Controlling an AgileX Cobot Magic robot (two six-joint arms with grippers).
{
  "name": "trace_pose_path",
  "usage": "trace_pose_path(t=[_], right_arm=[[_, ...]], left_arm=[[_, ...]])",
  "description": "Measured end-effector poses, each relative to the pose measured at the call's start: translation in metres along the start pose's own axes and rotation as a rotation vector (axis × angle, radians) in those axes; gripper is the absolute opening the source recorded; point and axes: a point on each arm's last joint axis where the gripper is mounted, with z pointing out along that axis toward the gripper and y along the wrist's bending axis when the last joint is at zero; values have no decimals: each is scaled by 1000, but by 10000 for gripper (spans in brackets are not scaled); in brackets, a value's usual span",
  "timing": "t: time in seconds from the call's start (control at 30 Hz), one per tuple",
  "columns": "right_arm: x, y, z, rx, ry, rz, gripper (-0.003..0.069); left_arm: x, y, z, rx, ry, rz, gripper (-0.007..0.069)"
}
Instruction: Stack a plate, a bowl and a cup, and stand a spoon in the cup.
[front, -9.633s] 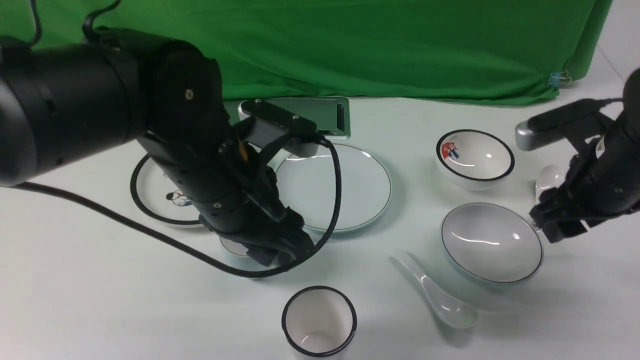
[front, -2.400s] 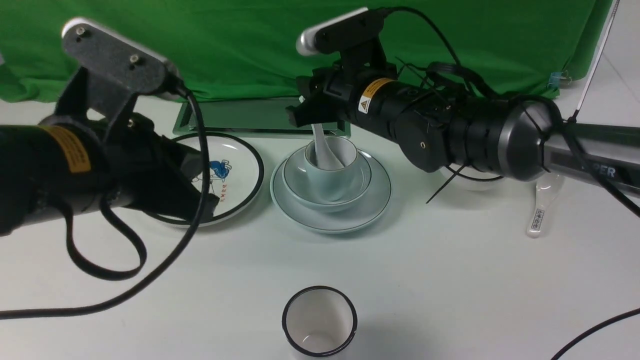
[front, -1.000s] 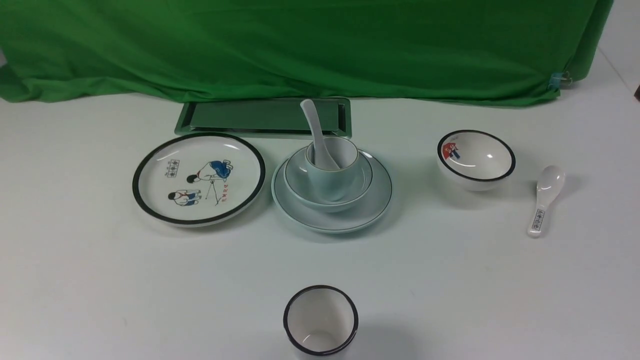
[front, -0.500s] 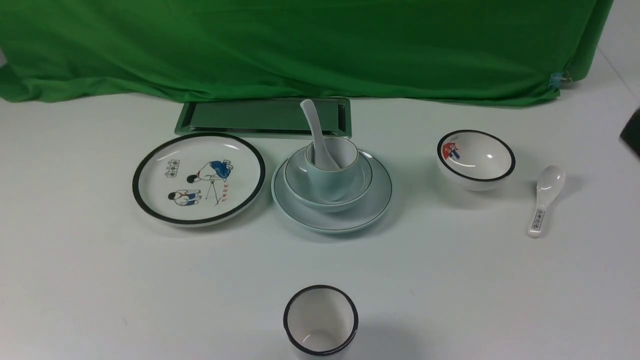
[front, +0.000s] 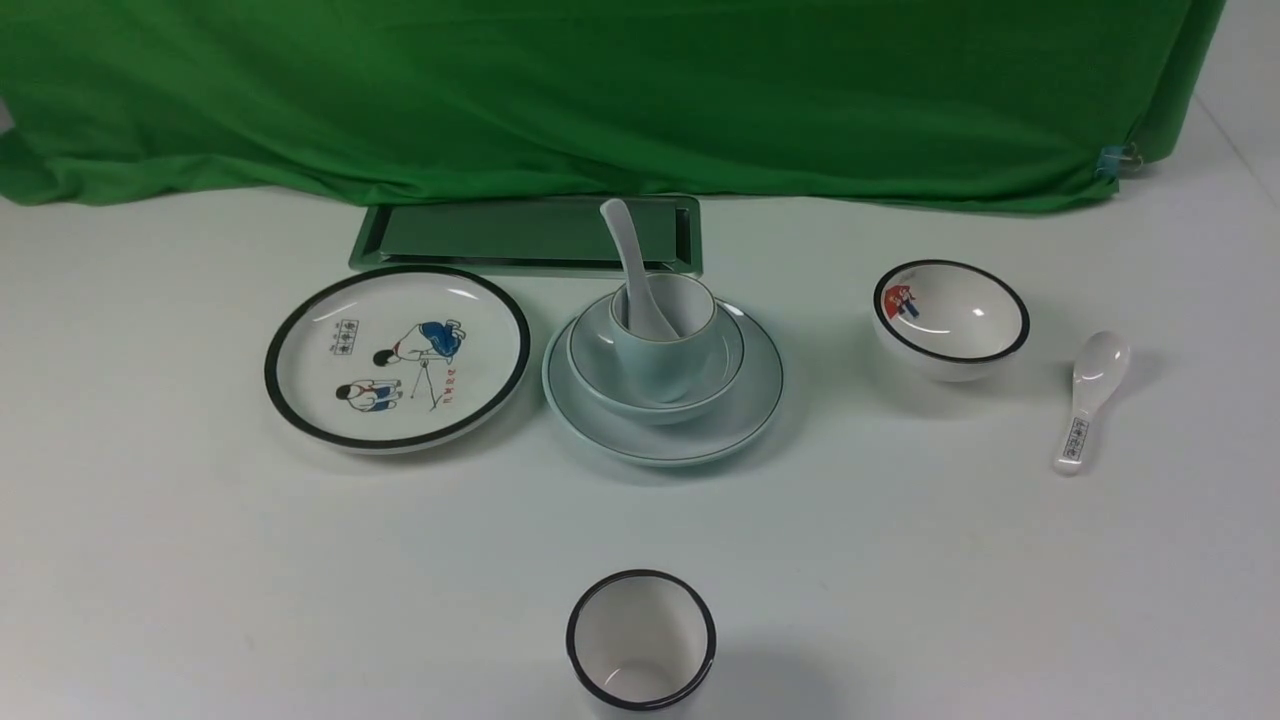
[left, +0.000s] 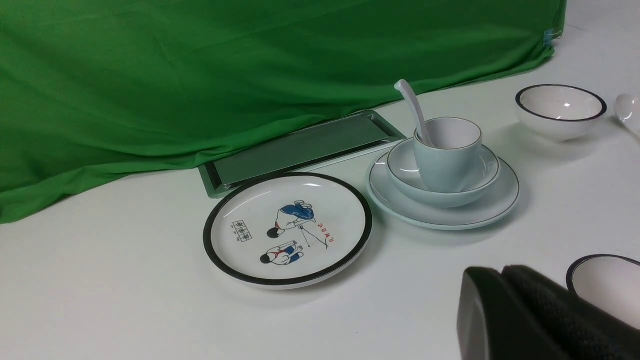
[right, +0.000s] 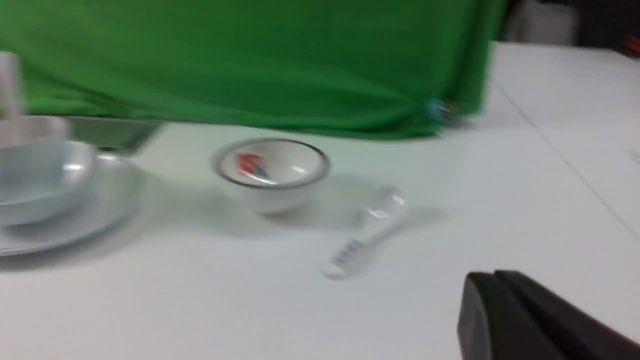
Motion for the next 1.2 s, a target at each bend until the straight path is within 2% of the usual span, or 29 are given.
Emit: trace_pose_path(t=[0.1, 0.2, 1.2], right_arm=[[7, -4, -2, 71, 45, 35, 8], [12, -5, -3, 85, 97, 36, 8], [14, -4, -3, 66, 120, 37, 27]], left_arm=[[0, 0, 0, 0, 0, 0, -31], [0, 0, 0, 0, 0, 0, -31], [1, 0, 1, 0, 0, 0, -30]])
